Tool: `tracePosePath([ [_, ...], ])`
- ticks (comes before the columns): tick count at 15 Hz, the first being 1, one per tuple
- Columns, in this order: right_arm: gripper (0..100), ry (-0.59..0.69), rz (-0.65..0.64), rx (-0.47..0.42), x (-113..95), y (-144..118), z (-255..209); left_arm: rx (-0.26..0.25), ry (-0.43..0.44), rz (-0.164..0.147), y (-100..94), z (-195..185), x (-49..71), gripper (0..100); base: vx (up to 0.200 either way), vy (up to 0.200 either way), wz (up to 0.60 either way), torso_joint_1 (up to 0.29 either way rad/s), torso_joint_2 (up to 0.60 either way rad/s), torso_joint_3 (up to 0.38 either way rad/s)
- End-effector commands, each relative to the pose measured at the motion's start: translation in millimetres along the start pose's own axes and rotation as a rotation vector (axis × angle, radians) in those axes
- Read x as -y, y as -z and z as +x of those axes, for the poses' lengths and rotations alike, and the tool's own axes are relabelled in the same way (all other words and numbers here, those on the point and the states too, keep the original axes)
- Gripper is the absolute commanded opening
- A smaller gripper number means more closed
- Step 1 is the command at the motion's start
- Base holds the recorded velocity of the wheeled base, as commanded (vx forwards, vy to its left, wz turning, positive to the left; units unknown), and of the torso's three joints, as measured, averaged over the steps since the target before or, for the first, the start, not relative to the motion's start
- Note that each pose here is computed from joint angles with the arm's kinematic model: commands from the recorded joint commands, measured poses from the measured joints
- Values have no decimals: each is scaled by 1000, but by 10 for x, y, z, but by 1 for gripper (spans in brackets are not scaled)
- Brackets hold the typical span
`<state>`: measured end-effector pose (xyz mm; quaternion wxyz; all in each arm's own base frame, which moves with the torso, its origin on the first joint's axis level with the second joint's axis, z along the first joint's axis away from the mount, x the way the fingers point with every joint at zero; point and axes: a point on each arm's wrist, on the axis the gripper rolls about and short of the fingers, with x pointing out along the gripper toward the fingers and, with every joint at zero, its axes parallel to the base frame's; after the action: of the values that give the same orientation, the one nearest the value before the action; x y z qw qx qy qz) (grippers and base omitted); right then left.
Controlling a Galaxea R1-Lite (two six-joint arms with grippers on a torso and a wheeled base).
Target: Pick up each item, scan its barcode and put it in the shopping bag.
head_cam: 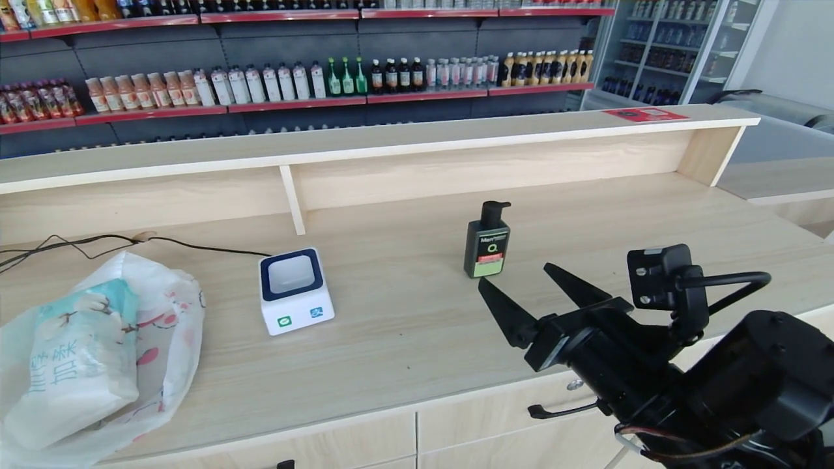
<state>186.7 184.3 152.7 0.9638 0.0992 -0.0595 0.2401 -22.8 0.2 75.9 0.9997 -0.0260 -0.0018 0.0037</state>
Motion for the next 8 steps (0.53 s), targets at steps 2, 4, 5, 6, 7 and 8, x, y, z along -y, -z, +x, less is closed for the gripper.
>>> tracePosePath([
  [2,100,-12,0,1,-8,3,16,0,0,0,-1,1,0,100,0,-200,600,5,0,2],
  [4,100,-13,-1,-2,-6,9,11,1,-2,0,-1,0,0,100,0,-200,600,5,0,5],
  [5,100,-12,-5,-9,-1,21,-2,0,0,0,-1,1,0,100,0,-200,600,7,2,2],
  [6,100,-12,-6,-6,-3,16,3,1,0,0,-1,0,0,100,0,-200,0,2,2,-2],
  [7,100,-12,-9,-6,-4,18,7,1,0,0,-1,0,0,100,0,-200,0,2,2,2],
  [8,100,-14,-10,-11,-4,31,12,0,-2,0,-1,1,0,100,0,-200,0,-7,-2,-7],
])
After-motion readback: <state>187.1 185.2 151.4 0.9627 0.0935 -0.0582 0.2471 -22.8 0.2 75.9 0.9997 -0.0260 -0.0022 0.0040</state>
